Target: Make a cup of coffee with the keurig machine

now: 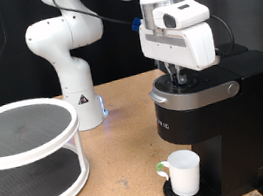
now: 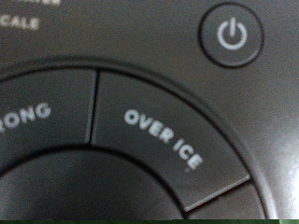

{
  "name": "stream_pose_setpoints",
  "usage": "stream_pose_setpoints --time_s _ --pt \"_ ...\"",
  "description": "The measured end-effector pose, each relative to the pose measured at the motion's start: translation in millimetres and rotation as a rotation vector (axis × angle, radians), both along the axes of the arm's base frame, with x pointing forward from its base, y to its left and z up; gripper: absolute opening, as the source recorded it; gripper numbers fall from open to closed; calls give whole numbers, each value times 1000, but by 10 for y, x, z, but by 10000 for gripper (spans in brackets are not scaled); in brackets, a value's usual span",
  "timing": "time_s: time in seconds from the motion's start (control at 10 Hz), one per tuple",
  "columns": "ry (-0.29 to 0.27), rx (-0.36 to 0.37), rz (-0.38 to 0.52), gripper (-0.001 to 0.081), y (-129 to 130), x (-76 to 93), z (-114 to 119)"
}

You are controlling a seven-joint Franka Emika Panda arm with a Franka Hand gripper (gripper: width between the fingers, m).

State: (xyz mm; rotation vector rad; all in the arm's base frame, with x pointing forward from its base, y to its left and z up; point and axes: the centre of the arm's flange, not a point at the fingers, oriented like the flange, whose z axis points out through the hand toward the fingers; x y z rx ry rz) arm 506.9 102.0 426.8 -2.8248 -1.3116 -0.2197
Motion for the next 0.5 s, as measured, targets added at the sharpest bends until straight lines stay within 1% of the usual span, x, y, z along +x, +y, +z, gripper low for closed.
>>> stream_pose_setpoints --time_s 0.4,0.5 --pt "2 104 19 2 -20 -4 10" --pt "10 123 27 2 -27 -20 25"
